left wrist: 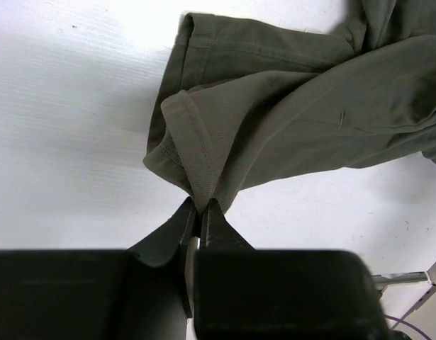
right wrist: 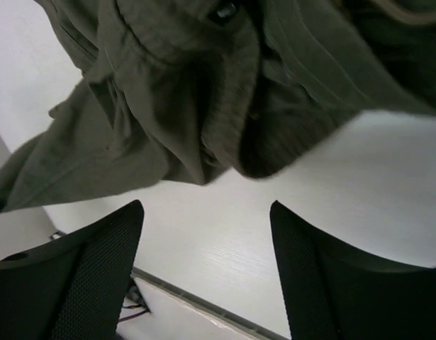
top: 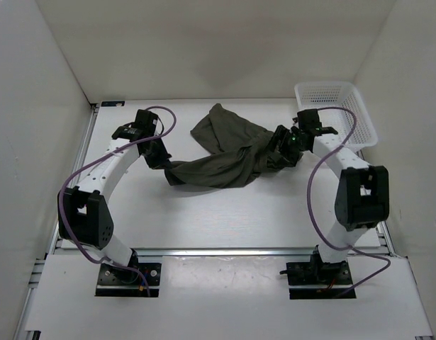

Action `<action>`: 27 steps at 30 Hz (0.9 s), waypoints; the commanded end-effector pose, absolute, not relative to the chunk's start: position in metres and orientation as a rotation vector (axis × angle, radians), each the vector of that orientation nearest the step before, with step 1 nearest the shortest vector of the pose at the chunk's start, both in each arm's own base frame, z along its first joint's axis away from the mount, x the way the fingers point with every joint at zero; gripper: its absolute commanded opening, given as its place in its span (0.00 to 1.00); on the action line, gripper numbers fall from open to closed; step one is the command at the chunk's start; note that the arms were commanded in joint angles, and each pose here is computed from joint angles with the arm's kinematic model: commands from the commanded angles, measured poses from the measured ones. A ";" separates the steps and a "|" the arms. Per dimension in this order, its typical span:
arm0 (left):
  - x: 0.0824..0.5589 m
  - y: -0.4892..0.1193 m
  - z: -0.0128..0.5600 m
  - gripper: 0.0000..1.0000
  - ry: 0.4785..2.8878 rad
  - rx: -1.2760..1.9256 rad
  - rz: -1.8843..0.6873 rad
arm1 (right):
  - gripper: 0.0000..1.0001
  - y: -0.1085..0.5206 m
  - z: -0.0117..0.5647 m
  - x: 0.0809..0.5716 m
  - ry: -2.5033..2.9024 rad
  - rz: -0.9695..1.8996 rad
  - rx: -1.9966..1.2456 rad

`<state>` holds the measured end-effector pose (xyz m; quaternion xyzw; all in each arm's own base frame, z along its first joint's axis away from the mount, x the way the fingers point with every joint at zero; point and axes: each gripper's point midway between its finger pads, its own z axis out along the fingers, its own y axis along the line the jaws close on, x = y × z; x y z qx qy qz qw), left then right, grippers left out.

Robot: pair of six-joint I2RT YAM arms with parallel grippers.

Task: Fold and stack the shorts
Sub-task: Flatten the shorts out

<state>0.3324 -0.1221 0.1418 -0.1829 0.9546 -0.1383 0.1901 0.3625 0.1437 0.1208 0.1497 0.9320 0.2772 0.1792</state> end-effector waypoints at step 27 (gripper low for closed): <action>0.347 -0.116 0.165 0.10 2.592 -0.511 -0.365 | 0.00 0.193 0.131 0.476 2.549 0.905 0.646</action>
